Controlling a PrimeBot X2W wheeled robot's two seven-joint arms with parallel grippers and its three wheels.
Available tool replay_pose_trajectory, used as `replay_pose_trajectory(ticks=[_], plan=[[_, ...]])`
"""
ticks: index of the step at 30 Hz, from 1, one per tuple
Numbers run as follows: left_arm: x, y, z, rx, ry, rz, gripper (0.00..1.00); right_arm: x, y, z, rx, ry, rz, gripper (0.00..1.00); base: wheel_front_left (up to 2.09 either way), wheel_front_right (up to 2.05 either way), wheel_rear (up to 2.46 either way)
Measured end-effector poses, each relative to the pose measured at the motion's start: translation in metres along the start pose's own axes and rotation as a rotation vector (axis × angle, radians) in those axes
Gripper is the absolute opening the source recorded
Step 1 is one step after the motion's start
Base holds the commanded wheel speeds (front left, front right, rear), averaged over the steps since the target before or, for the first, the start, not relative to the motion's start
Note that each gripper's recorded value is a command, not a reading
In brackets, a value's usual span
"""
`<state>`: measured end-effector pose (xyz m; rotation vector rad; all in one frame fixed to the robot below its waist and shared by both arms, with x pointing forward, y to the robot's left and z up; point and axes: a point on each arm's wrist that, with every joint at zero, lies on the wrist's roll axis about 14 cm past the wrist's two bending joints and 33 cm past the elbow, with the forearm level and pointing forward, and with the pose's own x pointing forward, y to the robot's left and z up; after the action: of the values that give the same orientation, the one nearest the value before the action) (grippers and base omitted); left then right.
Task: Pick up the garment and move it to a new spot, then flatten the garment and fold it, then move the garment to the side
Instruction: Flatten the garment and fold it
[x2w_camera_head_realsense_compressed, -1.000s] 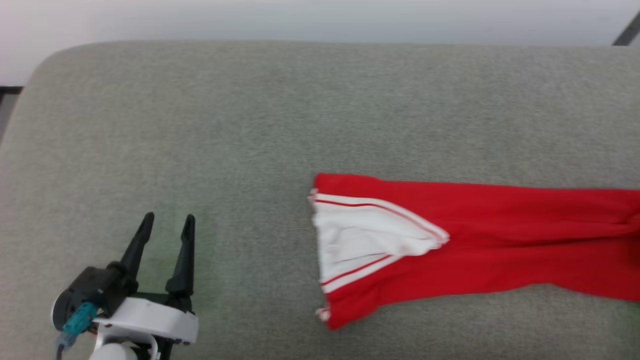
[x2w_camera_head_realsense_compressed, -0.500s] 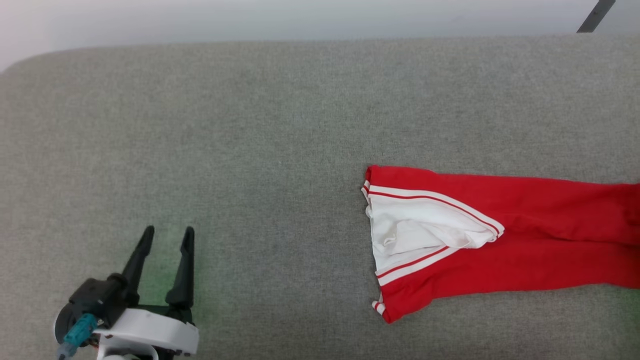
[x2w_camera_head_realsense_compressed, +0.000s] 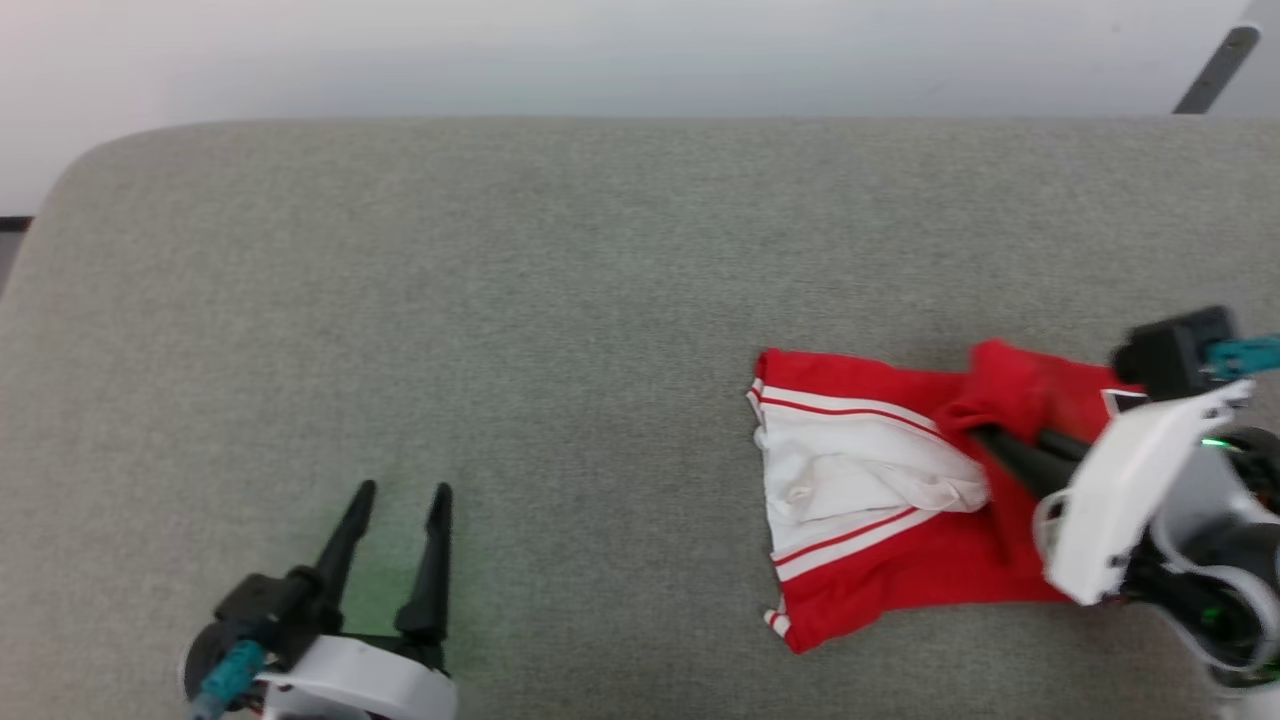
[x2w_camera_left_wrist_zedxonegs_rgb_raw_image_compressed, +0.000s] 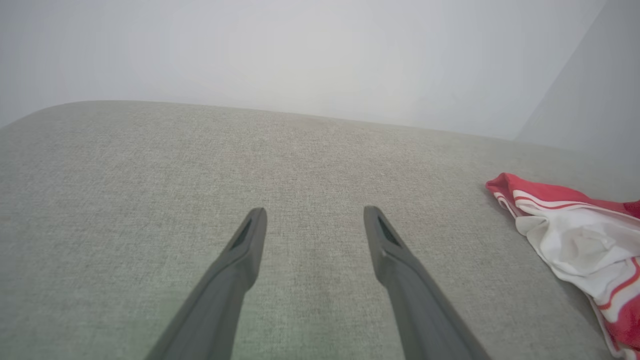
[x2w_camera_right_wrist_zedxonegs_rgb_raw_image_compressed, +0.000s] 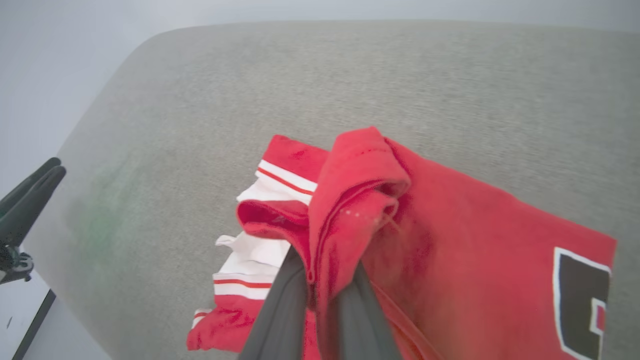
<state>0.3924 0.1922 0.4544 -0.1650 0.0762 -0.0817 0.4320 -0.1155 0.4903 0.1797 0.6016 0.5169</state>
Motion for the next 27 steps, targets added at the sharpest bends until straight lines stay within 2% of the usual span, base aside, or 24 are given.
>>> replay_pose_trajectory(ticks=[6,11,17,24,27], plan=[[-0.003,-0.004,-0.001,-0.015,0.002,0.0,1.0,0.024,0.036,-0.004,-0.095,0.05,0.091,0.0,0.0,0.0,0.0],[-0.004,0.001,0.001,-0.022,-0.002,0.021,1.0,0.045,0.047,-0.02,-0.124,0.116,0.128,0.0,0.0,0.0,0.0],[-0.008,0.014,-0.001,-0.042,0.002,0.069,1.0,0.07,0.057,-0.024,-0.14,0.128,0.161,0.0,0.0,0.0,0.0],[-0.014,0.022,-0.007,-0.055,0.018,0.107,1.0,0.087,0.062,-0.048,-0.17,0.189,0.179,0.0,0.0,0.0,0.0],[-0.015,0.024,-0.007,-0.056,0.018,0.112,1.0,0.089,0.062,-0.048,-0.165,0.176,0.179,0.57,0.0,0.0,0.0]])
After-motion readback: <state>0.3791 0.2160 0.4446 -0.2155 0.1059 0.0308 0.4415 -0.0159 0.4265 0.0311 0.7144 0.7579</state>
